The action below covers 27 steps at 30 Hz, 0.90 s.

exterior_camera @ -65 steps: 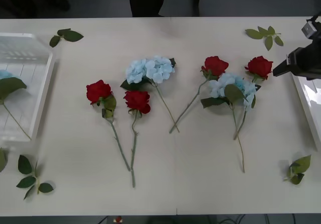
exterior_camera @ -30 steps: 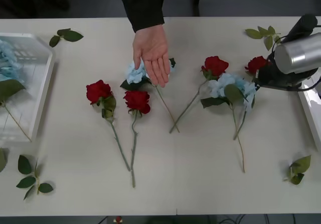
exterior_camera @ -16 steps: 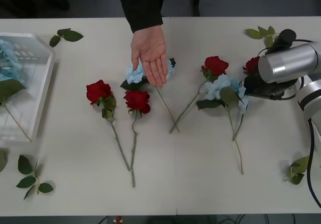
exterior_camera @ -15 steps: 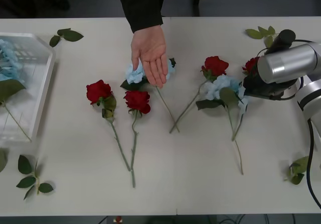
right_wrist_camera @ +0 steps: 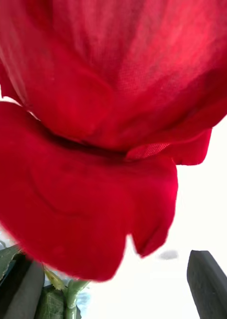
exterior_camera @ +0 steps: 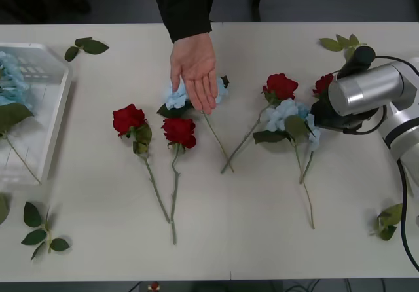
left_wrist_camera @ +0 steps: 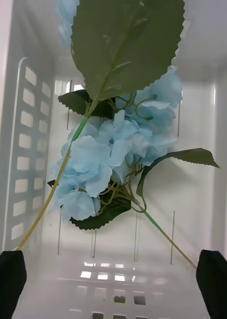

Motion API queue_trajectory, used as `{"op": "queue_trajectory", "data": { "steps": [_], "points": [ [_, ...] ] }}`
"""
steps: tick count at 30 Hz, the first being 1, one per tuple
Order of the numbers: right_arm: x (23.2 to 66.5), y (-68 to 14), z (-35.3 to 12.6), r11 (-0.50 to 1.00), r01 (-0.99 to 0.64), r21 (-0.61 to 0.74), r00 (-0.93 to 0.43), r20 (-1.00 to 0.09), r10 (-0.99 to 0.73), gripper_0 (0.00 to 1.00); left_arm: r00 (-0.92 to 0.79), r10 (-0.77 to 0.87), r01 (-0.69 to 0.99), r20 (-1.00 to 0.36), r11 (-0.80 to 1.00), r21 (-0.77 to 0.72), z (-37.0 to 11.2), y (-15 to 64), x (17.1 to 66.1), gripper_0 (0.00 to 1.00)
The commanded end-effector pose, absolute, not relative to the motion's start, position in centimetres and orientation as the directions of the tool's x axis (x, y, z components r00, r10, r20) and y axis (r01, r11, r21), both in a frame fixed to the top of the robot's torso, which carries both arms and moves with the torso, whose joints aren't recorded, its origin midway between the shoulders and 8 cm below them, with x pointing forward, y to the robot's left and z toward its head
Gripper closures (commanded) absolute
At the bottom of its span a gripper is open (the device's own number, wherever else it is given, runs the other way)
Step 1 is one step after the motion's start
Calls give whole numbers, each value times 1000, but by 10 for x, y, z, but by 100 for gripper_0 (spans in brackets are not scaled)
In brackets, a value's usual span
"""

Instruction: Place the red flowers into the right box and the blue flowers into the left box. If a person shows an open palm, hand one flower to the person first, then continue sorting.

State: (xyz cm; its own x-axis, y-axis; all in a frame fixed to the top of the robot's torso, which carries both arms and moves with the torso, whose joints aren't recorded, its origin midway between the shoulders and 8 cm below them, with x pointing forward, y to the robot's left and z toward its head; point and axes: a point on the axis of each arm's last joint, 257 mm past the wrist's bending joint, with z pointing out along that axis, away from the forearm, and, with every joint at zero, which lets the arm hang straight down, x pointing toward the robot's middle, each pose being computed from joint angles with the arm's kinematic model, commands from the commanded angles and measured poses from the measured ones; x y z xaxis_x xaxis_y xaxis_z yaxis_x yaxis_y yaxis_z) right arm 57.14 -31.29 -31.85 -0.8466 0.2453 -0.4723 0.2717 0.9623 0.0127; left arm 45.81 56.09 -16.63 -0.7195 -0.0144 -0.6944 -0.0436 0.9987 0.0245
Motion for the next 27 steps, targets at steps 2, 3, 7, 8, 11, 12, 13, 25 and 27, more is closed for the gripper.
{"op": "queue_trajectory", "data": {
  "steps": [2,3,7,8,11,12,13,25,27],
  "points": [
    [580,-303,-310,956,289,48,-831,-484,276,65,-701,20,-53,-713,995,81,-142,575,459,0],
    [579,-302,-311,956,291,50,-831,-481,278,72,-700,21,-53,-714,995,81,-142,575,459,0],
    [579,-300,-313,952,299,71,-829,-475,296,94,-700,20,-54,-714,995,81,-142,575,459,0],
    [579,-299,-313,950,301,79,-828,-473,301,95,-699,21,-54,-715,995,81,-142,575,460,0],
    [580,-297,-315,948,304,90,-826,-471,309,100,-699,20,-53,-715,995,80,-142,575,460,0],
    [580,-298,-314,948,304,89,-826,-472,309,100,-700,20,-54,-714,995,81,-142,575,459,0],
    [579,-298,-315,948,306,89,-827,-469,310,100,-700,20,-54,-714,995,81,-142,575,459,0],
    [581,-320,-269,953,292,86,-818,-493,295,100,-701,20,-55,-712,995,83,-143,576,458,0],
    [582,-323,-253,953,285,98,-813,-502,295,100,-702,19,-55,-712,995,81,-144,575,459,0]
  ]
}}
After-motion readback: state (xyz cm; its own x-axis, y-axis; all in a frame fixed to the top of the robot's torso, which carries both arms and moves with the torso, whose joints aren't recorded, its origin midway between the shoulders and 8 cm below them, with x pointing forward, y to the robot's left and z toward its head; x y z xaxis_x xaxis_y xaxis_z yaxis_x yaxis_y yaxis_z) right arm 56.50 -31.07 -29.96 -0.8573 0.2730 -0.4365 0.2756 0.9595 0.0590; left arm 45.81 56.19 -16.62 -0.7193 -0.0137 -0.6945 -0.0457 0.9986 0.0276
